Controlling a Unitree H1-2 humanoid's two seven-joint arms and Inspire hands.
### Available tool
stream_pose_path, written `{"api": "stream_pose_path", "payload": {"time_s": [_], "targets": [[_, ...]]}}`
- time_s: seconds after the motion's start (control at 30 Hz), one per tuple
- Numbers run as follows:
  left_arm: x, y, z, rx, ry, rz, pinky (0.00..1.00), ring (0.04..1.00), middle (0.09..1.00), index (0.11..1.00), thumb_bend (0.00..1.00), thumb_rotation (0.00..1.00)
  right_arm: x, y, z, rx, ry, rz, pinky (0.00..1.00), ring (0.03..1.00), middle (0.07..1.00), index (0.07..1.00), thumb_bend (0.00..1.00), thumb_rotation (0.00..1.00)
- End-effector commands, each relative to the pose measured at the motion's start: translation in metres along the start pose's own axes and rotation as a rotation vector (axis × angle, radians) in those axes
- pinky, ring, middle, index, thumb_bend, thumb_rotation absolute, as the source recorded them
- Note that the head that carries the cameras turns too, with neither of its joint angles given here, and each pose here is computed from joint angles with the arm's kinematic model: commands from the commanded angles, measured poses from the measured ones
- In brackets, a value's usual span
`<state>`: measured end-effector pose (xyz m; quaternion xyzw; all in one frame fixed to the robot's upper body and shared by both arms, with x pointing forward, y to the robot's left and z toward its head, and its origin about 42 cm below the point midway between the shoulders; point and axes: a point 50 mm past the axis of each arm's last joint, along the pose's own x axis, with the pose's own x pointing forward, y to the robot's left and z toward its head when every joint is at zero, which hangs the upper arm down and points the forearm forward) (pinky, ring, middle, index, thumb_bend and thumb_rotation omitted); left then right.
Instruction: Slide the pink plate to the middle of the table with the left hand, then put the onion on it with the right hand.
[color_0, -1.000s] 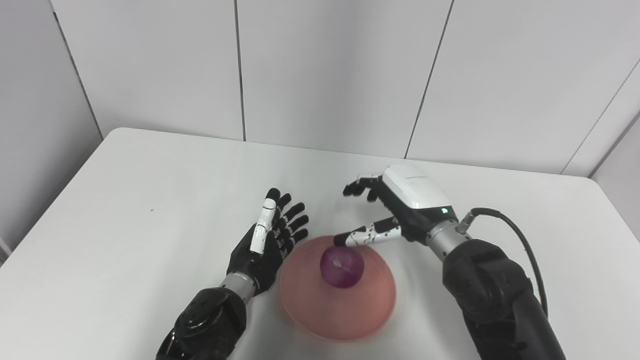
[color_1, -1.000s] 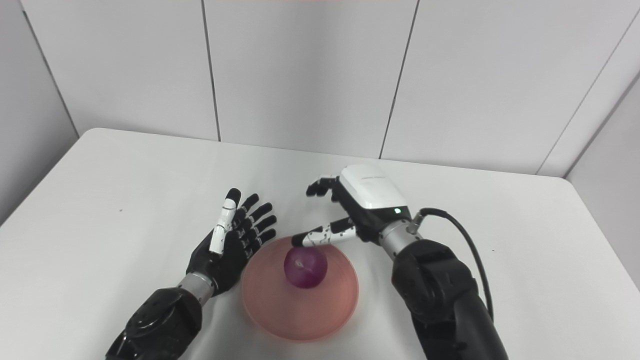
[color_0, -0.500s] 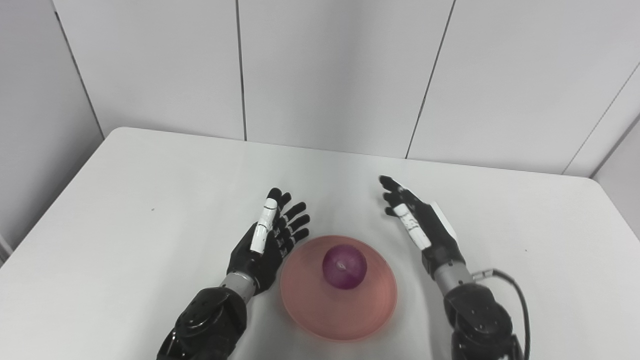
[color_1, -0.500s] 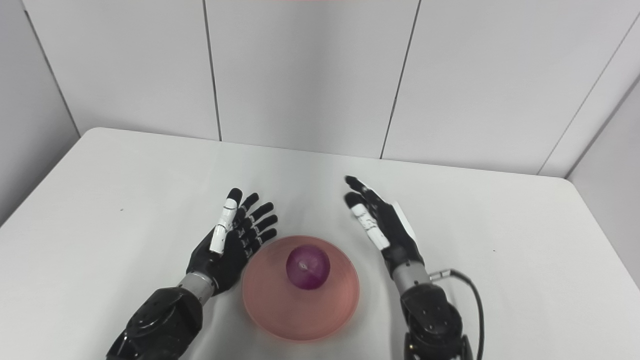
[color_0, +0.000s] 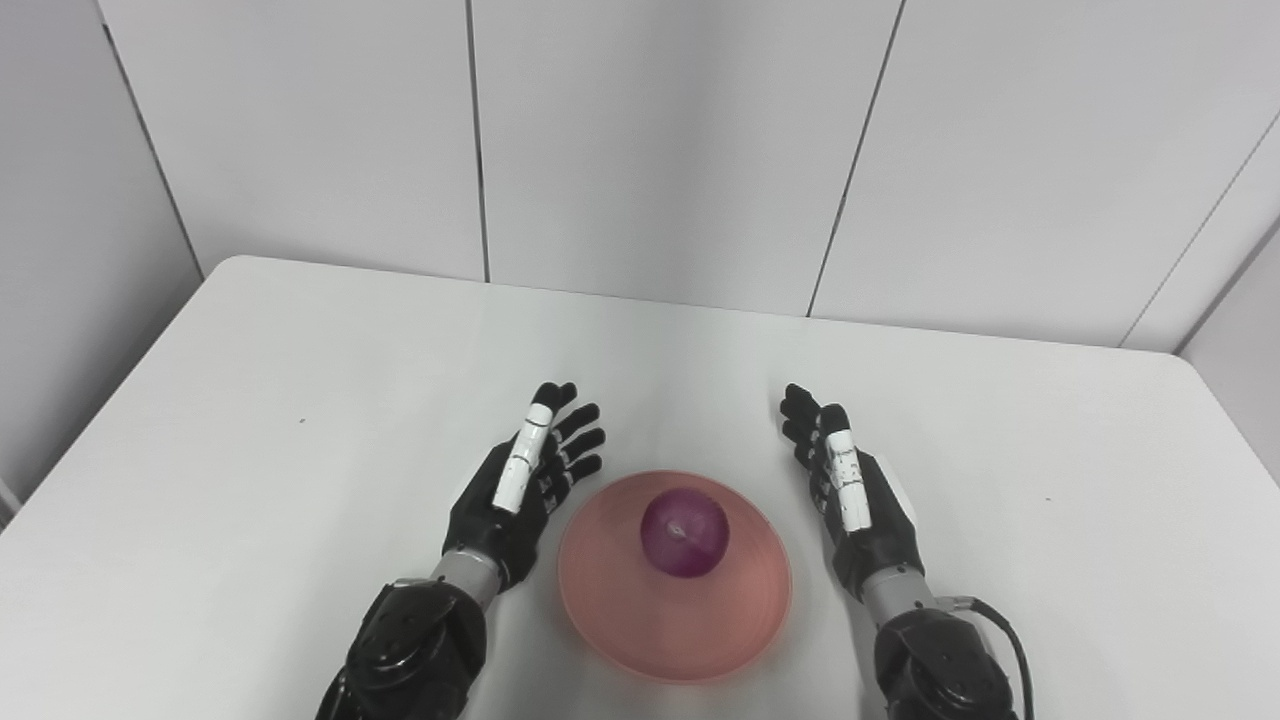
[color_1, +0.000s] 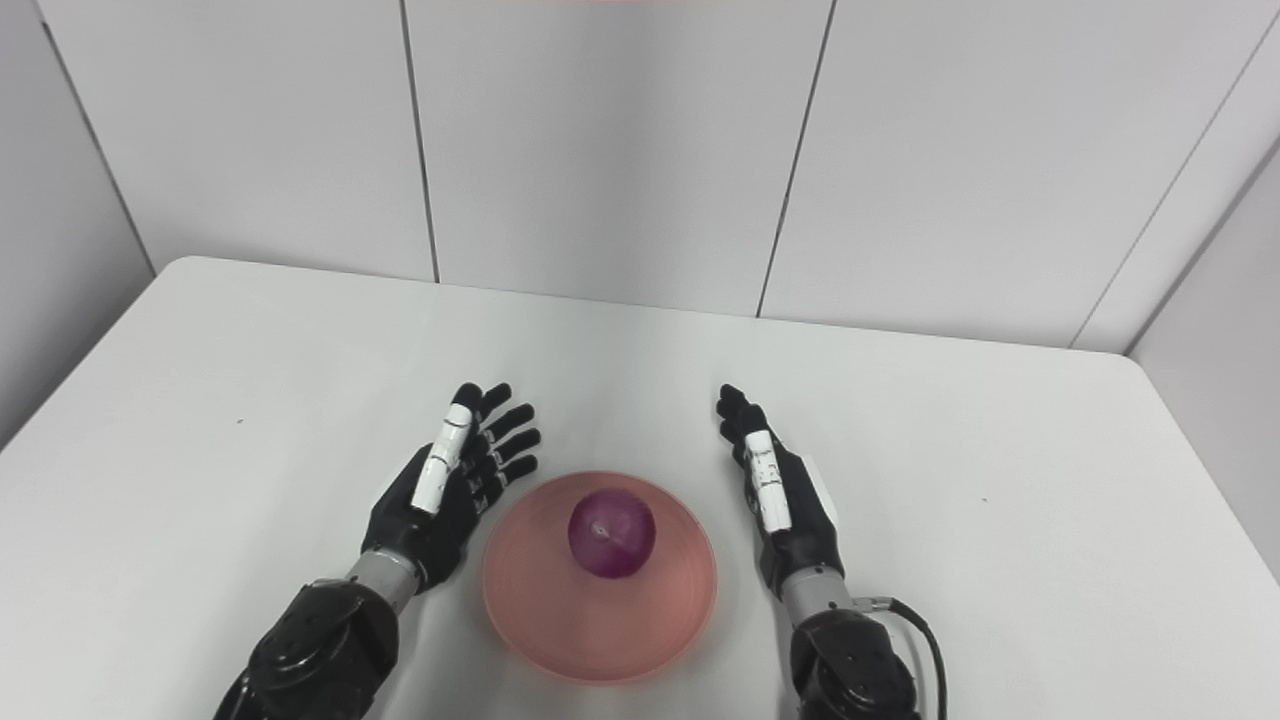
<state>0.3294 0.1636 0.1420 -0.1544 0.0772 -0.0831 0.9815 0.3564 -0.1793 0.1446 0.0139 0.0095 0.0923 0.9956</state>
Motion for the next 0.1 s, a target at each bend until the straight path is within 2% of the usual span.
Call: {"api": "stream_pose_path", "payload": {"time_s": [0.0,0.07], "targets": [[0.0020,-0.0016,0.0036,0.007,-0.037,-0.005,0.90,0.888,0.895,0.916,0.73,0.81,0.0013,0.0067,0.0066,0.050,-0.085,0.006,1.00,0.973,0.942,0.930,0.88,1.00],[0.0017,0.0001,0.0042,0.018,-0.046,0.000,0.91,0.889,0.891,0.911,0.74,0.80,-0.0042,0.0125,-0.0028,0.101,-0.095,0.004,1.00,0.973,0.950,0.937,0.86,1.00]]}}
